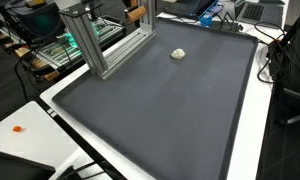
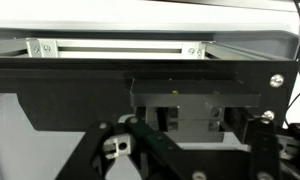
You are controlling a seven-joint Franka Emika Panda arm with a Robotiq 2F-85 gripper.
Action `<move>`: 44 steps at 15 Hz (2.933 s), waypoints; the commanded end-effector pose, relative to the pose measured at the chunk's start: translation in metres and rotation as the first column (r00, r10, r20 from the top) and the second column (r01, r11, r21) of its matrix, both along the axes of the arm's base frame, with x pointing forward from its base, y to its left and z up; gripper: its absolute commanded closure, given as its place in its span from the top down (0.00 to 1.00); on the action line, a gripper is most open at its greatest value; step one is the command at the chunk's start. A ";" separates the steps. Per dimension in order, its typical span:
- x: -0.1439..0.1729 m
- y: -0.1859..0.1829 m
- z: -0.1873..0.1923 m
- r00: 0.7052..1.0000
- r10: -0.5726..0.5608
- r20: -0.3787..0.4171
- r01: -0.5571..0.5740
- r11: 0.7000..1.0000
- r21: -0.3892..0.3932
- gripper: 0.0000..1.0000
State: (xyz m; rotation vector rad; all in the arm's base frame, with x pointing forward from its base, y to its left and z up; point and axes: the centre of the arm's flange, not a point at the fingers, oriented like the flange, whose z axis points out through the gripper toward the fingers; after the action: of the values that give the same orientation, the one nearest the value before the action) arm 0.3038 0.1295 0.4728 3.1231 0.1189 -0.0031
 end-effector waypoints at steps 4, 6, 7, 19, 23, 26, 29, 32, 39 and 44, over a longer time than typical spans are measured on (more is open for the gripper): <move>-0.006 -0.004 -0.009 1.000 -0.019 0.005 0.019 1.000 -0.021 0.71; -0.006 -0.004 -0.009 1.000 -0.018 0.002 0.018 1.000 -0.023 0.69; -0.006 -0.004 -0.009 1.000 -0.017 -0.001 0.017 1.000 -0.023 0.67; -0.008 -0.002 -0.016 1.000 -0.007 -0.019 0.007 1.000 -0.028 0.63; -0.009 0.000 -0.019 1.000 -0.004 -0.030 0.004 1.000 -0.029 0.38; -0.010 0.004 -0.020 0.999 0.001 -0.035 -0.002 1.000 -0.025 0.22; -0.011 0.004 -0.020 0.999 0.001 -0.033 -0.002 1.000 -0.021 0.22; -0.008 0.006 -0.011 1.000 0.006 -0.013 -0.006 1.000 0.004 0.22; 0.013 0.013 0.030 0.998 0.036 0.055 -0.035 0.999 -0.023 0.22; 0.051 0.027 0.049 0.984 0.071 0.162 -0.065 0.997 -0.042 0.22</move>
State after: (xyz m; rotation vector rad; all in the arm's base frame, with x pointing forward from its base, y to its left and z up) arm 0.3248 0.1462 0.5132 3.0971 0.1849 0.1799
